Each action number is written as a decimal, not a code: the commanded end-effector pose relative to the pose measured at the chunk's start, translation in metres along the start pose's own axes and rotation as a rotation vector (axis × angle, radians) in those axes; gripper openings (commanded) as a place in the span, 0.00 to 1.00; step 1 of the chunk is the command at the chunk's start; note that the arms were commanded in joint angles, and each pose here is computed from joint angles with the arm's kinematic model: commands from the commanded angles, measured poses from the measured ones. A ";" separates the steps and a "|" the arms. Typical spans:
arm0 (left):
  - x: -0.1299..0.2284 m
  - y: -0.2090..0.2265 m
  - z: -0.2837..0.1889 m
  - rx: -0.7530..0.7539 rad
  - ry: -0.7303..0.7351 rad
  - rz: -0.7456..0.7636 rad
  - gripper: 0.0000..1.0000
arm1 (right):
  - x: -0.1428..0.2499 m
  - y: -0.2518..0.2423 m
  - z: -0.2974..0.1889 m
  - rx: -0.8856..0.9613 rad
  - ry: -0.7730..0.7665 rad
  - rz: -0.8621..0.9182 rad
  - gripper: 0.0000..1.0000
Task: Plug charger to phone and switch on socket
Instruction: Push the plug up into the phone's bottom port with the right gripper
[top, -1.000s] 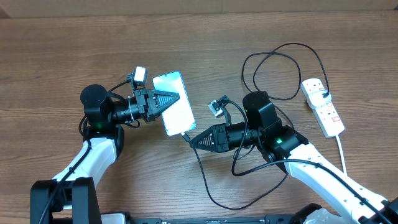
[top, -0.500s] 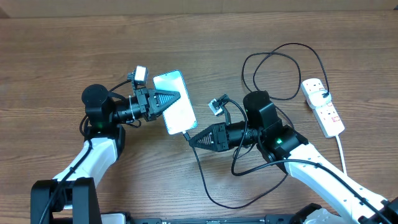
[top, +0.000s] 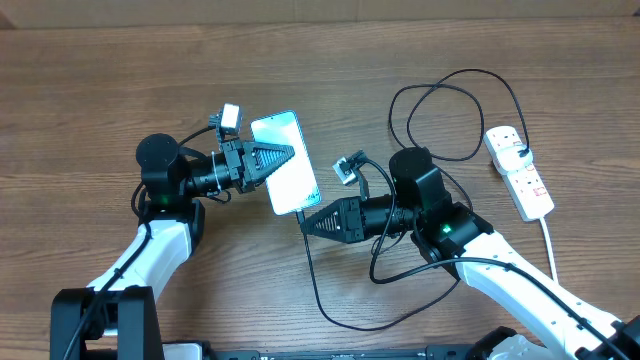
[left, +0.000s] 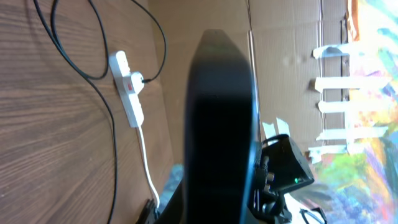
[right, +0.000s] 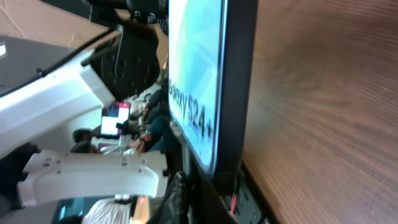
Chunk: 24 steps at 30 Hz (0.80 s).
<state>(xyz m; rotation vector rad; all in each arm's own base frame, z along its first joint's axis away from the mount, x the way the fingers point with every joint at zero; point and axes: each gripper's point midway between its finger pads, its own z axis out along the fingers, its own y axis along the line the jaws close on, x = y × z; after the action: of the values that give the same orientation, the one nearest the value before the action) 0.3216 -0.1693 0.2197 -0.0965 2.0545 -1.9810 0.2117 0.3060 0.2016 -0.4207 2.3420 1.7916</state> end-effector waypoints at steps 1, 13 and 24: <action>0.025 -0.011 0.009 0.040 0.139 0.101 0.04 | -0.017 -0.009 -0.002 0.061 -0.082 -0.024 0.13; 0.003 0.010 0.010 -0.033 0.007 0.279 0.04 | 0.009 -0.035 -0.006 0.173 0.003 -0.084 0.69; 0.001 0.042 0.007 -0.141 -0.038 0.182 0.04 | 0.013 -0.066 -0.037 0.662 -0.164 -0.230 0.78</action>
<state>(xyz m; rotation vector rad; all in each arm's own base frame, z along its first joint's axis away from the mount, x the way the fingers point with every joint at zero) 0.3245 -0.1735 0.1751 -0.0213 2.1193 -1.7640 0.2033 0.2603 0.1485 -0.4049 2.5414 1.1388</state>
